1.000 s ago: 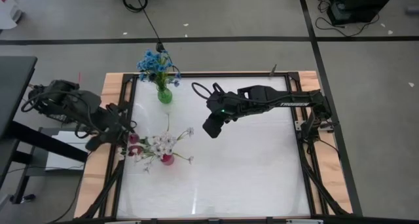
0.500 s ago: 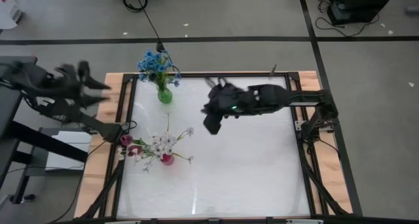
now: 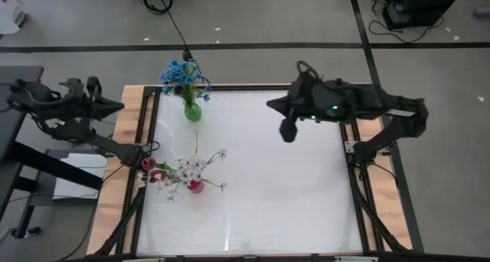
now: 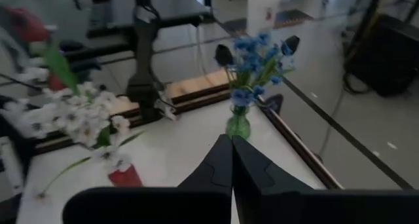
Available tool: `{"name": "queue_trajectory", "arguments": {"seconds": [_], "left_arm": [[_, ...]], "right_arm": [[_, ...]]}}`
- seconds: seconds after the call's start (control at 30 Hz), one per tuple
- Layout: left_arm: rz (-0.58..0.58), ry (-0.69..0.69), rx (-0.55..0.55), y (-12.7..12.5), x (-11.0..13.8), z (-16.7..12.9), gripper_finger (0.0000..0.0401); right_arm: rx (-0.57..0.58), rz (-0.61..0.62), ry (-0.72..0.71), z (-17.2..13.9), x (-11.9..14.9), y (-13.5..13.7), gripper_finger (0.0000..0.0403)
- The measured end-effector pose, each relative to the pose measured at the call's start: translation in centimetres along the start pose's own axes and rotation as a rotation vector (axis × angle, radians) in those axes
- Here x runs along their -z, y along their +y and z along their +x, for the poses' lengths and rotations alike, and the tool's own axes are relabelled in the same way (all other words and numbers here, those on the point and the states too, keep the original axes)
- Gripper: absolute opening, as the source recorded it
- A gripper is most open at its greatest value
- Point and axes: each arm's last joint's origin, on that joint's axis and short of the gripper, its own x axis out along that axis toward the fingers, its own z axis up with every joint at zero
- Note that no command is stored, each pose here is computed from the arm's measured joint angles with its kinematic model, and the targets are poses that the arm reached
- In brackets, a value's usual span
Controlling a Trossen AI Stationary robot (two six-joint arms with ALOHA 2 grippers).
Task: Sort flowers into vase by color
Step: Return to Home Position
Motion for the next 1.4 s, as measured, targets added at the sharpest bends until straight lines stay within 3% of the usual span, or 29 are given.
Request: {"name": "queue_trajectory", "arguments": {"seconds": [0.13,0.37,0.57,0.8,1.0,1.17,1.4], "left_arm": [[-0.011,-0.045,0.026,-0.3,2.3,1.5,0.0006],[0.050,-0.066,0.076,-1.1,6.0,4.3,0.0004],[0.047,0.012,0.071,-1.8,8.5,6.5,0.0004],[0.035,-0.016,0.058,-2.1,10.6,8.2,0.0001],[0.017,-0.070,0.078,-1.9,11.3,8.2,0.0001],[0.006,-0.084,0.071,-1.9,11.4,8.2,0.0001],[-0.022,-0.164,0.048,-2.6,11.4,9.6,0.0000]], "right_arm": [[-0.082,-0.003,-0.072,-1.2,1.8,-0.8,0.0004],[-0.227,0.019,-0.331,-2.4,6.4,-2.3,0.0002],[-0.186,-0.022,-0.243,-2.0,12.4,-3.7,0.0011],[-0.325,0.018,-0.451,-1.6,17.1,-5.3,0.0003],[-0.345,0.082,-0.426,-0.5,20.9,-6.9,0.0003],[-0.357,0.091,-0.371,1.0,22.4,-8.0,0.0003],[-0.387,0.079,-0.429,0.9,21.7,-9.9,0.0003]]}}
